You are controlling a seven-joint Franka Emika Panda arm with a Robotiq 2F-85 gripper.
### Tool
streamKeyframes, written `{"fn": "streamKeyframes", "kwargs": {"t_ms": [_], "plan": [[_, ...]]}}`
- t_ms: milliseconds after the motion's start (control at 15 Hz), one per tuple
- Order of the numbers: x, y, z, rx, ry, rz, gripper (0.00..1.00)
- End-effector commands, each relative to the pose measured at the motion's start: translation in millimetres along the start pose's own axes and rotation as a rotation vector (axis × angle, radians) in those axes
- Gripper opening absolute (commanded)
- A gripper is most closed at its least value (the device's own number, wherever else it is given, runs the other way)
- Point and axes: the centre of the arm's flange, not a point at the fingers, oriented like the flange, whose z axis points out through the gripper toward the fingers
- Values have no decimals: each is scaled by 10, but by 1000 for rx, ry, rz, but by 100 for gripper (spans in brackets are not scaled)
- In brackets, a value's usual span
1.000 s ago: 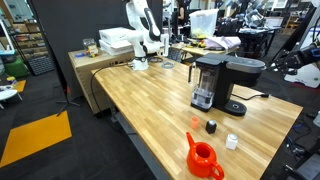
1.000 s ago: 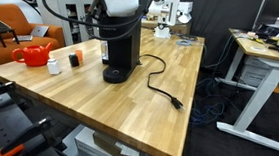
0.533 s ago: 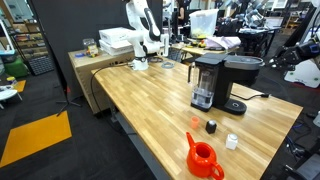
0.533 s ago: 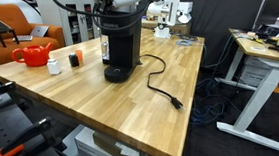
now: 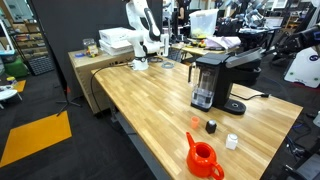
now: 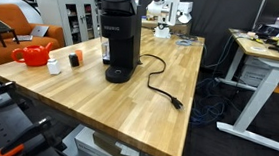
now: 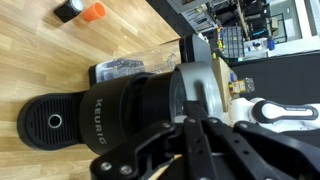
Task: Open the lid of the machine
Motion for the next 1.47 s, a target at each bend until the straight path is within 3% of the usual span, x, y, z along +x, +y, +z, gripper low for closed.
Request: {"fn": "streamKeyframes", "kwargs": {"t_ms": [0, 867, 1400], "plan": [[-74, -78, 94, 3, -2, -21, 0], [-482, -176, 591, -88, -88, -114, 0], [-482, -164, 619, -95, -86, -103, 0]]}}
